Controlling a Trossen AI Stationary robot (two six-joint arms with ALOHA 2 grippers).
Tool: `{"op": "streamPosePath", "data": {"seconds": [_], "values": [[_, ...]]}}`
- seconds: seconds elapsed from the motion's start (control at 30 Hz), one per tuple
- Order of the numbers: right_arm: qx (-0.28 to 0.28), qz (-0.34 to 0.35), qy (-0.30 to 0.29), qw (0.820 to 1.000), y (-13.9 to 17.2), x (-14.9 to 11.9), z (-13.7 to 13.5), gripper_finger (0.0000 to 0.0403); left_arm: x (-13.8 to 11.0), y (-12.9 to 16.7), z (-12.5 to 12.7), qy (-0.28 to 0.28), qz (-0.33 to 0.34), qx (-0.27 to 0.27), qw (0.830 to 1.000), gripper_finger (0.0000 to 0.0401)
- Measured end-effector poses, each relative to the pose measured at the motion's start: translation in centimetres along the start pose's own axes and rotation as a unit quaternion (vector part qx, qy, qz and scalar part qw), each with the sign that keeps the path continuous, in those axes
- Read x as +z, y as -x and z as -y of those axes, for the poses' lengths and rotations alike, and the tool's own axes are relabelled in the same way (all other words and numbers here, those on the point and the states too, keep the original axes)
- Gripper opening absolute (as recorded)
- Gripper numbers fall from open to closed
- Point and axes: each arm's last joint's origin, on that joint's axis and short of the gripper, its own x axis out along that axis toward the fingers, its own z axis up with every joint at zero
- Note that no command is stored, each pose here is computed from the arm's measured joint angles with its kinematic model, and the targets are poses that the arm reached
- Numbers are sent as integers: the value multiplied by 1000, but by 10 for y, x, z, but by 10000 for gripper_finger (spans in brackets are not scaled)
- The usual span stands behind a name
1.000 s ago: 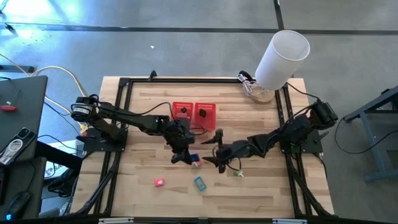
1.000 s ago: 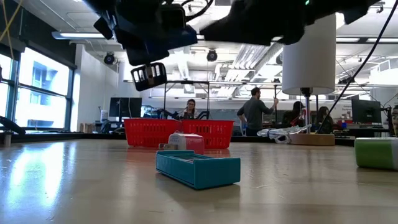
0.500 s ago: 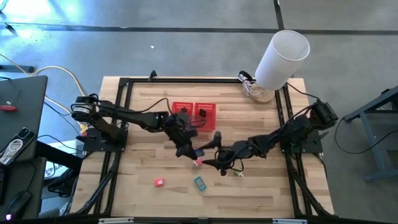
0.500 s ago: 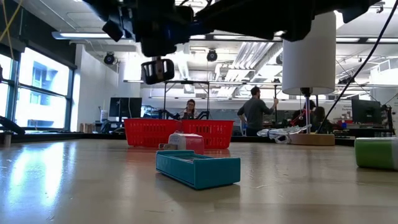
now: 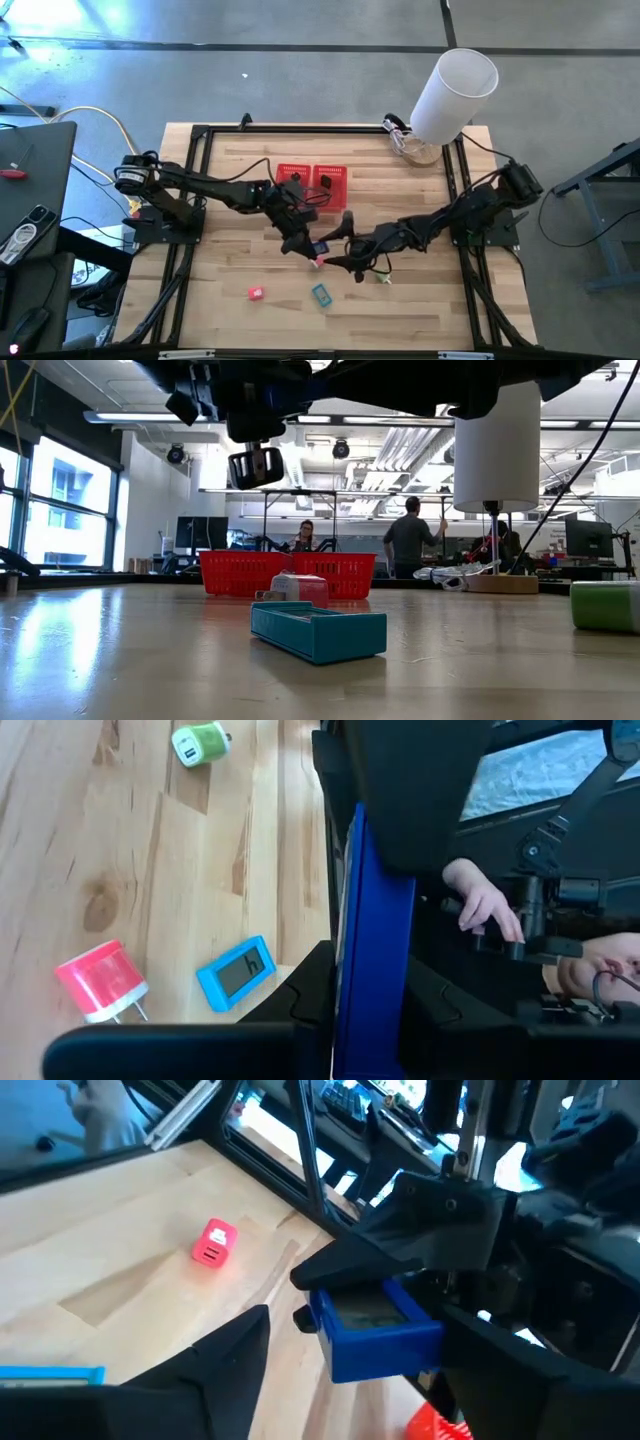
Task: Pick & Place Office items
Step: Put the dark blue digital clock into the right red bin
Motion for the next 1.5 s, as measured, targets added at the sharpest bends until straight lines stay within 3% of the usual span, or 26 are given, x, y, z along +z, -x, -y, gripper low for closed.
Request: {"op": "streamPosePath", "data": {"seconds": [0.2, 0.47, 1.03, 1.3, 1.5], "values": [[17, 6, -31, 999, -2, -4, 7, 227, 0, -1, -1, 0, -6, -5, 1000, 51], [21, 6, -5, 1000, -2, -5, 6, 198, -2, -13, -16, 9, -28, -19, 999, 51], [35, -3, -2, 999, -2, -7, 4, 190, 3, -12, -19, 13, -29, -46, 998, 51], [44, -1, -4, 999, -2, -7, 4, 145, 3, -12, -19, 14, -29, -43, 999, 51], [46, 1, -6, 999, -2, -7, 4, 145, 3, -12, -19, 0, -28, -45, 999, 67]]}}
